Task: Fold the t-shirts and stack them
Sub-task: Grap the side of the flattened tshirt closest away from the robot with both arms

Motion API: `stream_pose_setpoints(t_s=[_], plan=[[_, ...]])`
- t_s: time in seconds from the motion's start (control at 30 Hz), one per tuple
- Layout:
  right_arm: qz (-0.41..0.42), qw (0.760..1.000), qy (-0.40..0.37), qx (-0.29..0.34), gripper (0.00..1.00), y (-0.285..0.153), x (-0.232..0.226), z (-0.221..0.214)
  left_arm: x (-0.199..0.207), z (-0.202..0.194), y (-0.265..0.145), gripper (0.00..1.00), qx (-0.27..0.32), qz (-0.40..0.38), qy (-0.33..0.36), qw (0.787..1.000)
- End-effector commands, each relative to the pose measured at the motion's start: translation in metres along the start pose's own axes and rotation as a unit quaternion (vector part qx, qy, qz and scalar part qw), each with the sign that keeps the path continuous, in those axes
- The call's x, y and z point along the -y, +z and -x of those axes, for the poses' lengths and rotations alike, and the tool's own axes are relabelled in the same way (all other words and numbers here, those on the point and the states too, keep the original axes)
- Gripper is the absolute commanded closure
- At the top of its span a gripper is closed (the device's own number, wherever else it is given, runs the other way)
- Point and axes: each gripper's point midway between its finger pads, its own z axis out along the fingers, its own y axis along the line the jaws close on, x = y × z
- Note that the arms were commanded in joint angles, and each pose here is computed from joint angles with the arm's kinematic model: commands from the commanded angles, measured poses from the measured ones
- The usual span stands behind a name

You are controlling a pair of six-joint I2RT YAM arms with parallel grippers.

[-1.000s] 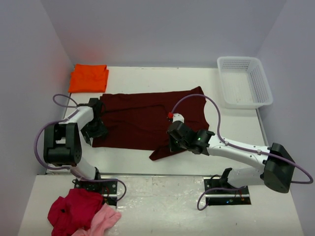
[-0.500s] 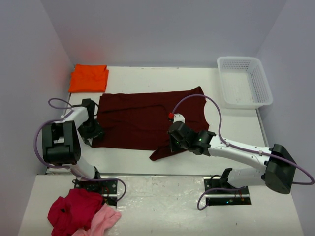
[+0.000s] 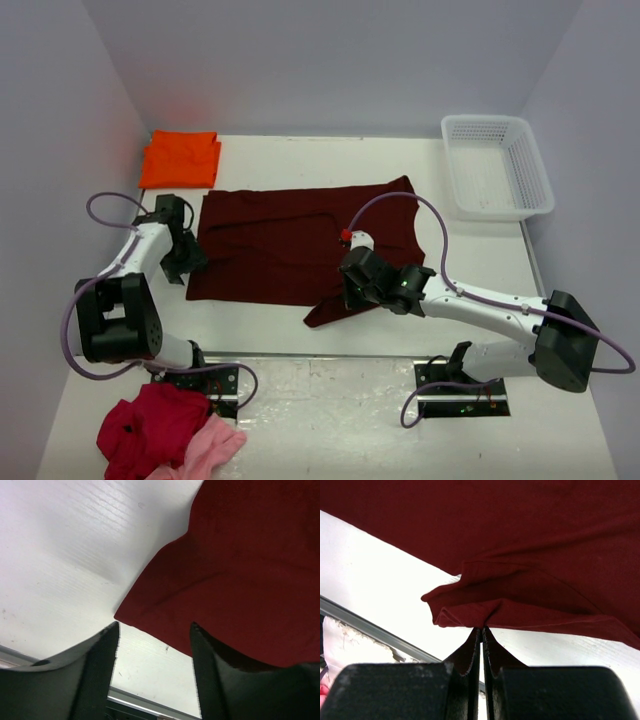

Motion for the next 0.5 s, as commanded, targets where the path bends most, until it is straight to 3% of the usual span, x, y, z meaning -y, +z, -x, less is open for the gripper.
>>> stream_pose_setpoints(t_s=[0.0,0.27,0.47], plan=[[0.007,1.000,-0.006,0.015,1.00,0.000,-0.004,0.006,-0.001,-0.008,0.007,0.44,-0.032,-0.002,0.005,0.999],[0.004,1.000,-0.010,0.020,1.00,-0.003,-0.001,0.007,-0.009,-0.024,0.016,0.40,-0.067,0.005,-0.024,0.997],[0.004,1.000,-0.009,0.024,1.00,-0.003,-0.001,0.009,-0.029,-0.035,0.017,0.42,-0.093,0.022,-0.051,0.994]])
